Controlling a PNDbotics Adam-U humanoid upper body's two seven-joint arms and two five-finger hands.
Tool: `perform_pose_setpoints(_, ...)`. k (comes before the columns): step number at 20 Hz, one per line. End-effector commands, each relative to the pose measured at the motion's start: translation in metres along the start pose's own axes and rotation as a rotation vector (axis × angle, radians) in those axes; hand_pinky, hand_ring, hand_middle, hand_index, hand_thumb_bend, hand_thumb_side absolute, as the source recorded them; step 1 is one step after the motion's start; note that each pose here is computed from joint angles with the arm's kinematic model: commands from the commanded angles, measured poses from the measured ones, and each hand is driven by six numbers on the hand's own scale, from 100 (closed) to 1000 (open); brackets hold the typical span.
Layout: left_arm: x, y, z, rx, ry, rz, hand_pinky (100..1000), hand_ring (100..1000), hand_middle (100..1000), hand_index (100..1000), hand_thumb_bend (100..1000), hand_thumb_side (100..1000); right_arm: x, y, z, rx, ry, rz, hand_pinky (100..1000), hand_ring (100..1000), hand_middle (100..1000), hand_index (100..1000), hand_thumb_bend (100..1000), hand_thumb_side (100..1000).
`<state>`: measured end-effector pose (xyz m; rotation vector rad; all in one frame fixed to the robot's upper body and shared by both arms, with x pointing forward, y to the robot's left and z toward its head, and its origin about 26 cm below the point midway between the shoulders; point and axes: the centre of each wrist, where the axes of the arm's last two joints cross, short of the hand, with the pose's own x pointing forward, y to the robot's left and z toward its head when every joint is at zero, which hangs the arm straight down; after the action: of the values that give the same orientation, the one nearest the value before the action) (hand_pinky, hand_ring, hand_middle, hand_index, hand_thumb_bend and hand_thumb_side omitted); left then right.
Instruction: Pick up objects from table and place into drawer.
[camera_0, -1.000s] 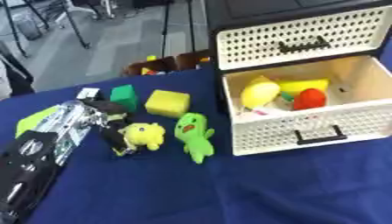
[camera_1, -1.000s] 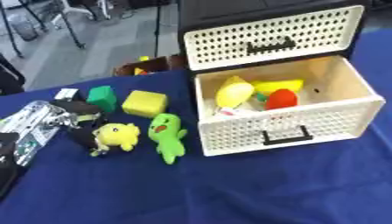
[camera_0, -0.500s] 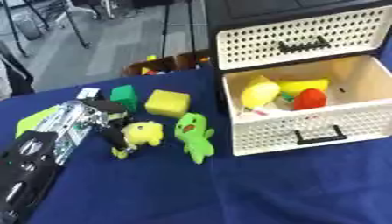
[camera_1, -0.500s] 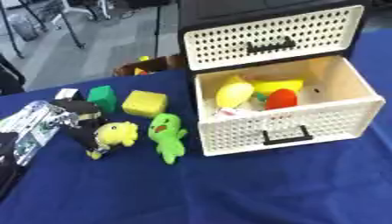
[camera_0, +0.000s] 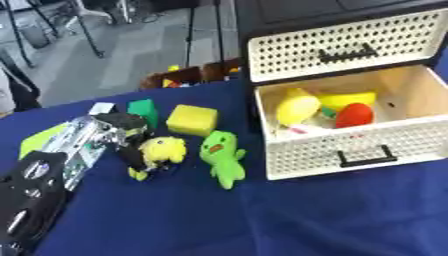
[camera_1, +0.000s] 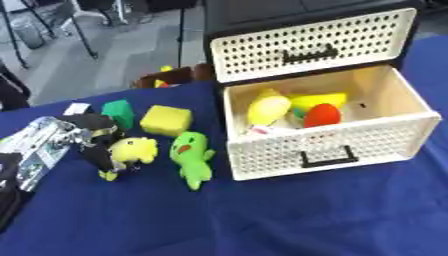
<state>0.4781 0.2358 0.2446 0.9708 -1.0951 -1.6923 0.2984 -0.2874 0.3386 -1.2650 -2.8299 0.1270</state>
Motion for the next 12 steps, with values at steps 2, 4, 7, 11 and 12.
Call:
perform_pose_setpoints(2,-0.005,0.015,0.009,0.062,0.022,-0.024,496,603,531,680,312,492,0.003,-0.005,-0.007,-0.019,-0.015,-0.005,688,640,600,764,156,886)
perform_pose_setpoints(4,-0.005,0.017,0.012,0.065,0.023,-0.028,495,601,532,681,299,486,0.003,-0.005,-0.007,-0.017,-0.013,-0.004,688,641,600,764,157,887)
perform_pose_setpoints(7,-0.004,0.023,0.018,0.073,0.011,-0.039,494,601,533,681,287,482,0.003,-0.005,-0.006,-0.013,-0.009,-0.001,688,641,601,764,156,887)
perform_pose_setpoints(11,0.000,0.036,0.033,0.101,-0.028,-0.055,490,600,532,682,268,470,0.002,-0.005,-0.004,-0.011,-0.004,0.003,687,643,601,762,152,885)
perform_pose_setpoints(12,0.001,0.041,0.037,0.113,-0.039,-0.059,490,600,532,682,268,471,0.002,-0.005,-0.004,-0.010,-0.002,0.003,687,643,601,762,152,885)
